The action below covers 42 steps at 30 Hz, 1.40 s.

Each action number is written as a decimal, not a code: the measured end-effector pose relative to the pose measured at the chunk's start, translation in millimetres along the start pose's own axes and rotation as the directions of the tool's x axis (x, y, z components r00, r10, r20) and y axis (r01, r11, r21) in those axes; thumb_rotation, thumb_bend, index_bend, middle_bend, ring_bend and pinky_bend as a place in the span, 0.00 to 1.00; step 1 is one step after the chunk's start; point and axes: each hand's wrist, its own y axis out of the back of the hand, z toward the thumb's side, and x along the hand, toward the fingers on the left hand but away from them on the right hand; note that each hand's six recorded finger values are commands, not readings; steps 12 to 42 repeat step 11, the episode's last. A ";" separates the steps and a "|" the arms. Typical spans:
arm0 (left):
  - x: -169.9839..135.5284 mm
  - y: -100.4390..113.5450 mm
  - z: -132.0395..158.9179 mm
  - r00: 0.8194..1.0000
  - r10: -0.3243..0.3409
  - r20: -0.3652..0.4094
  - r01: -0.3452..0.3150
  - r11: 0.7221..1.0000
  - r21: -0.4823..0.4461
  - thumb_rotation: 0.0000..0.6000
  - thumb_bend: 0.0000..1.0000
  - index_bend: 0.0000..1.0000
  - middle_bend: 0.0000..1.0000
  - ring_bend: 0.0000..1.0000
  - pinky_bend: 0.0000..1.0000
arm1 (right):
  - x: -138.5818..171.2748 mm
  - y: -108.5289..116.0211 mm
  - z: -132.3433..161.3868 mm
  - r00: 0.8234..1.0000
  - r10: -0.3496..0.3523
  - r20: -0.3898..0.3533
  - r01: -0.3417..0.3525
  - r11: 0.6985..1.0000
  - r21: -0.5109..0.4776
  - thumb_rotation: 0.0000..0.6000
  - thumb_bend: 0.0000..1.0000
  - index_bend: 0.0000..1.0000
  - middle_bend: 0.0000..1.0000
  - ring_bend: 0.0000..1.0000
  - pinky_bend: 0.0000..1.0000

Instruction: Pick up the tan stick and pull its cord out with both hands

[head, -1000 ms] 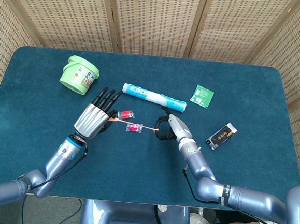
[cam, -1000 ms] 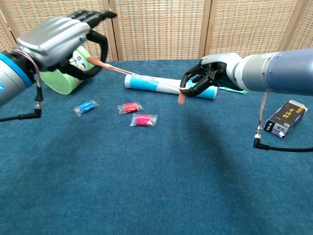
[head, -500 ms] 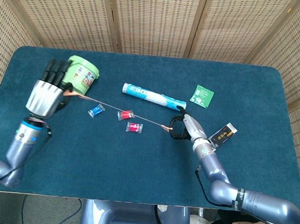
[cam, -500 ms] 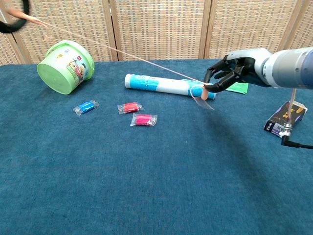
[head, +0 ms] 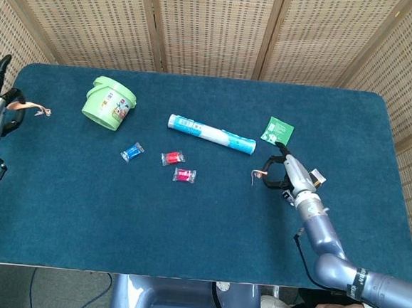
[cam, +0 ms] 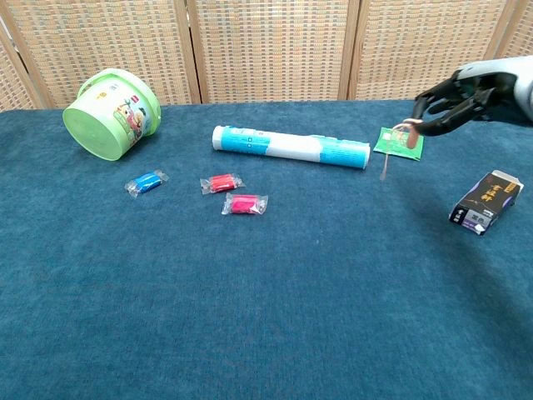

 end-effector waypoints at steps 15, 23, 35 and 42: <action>-15.5 3.0 -44.4 0.997 -0.011 -0.072 0.013 1.000 0.027 1.00 0.52 0.78 0.00 0.00 0.00 | 20.0 44.2 -26.6 0.997 -0.069 0.036 0.069 0.998 -0.010 1.00 0.66 0.71 0.10 0.00 0.00; -15.5 3.0 -44.4 0.997 -0.011 -0.072 0.013 1.000 0.027 1.00 0.52 0.78 0.00 0.00 0.00 | 20.0 44.2 -26.6 0.997 -0.069 0.036 0.069 0.998 -0.010 1.00 0.66 0.71 0.10 0.00 0.00; -15.5 3.0 -44.4 0.997 -0.011 -0.072 0.013 1.000 0.027 1.00 0.52 0.78 0.00 0.00 0.00 | 20.0 44.2 -26.6 0.997 -0.069 0.036 0.069 0.998 -0.010 1.00 0.66 0.71 0.10 0.00 0.00; -15.5 3.0 -44.4 0.997 -0.011 -0.072 0.013 1.000 0.027 1.00 0.52 0.78 0.00 0.00 0.00 | 20.0 44.2 -26.6 0.997 -0.069 0.036 0.069 0.998 -0.010 1.00 0.66 0.71 0.10 0.00 0.00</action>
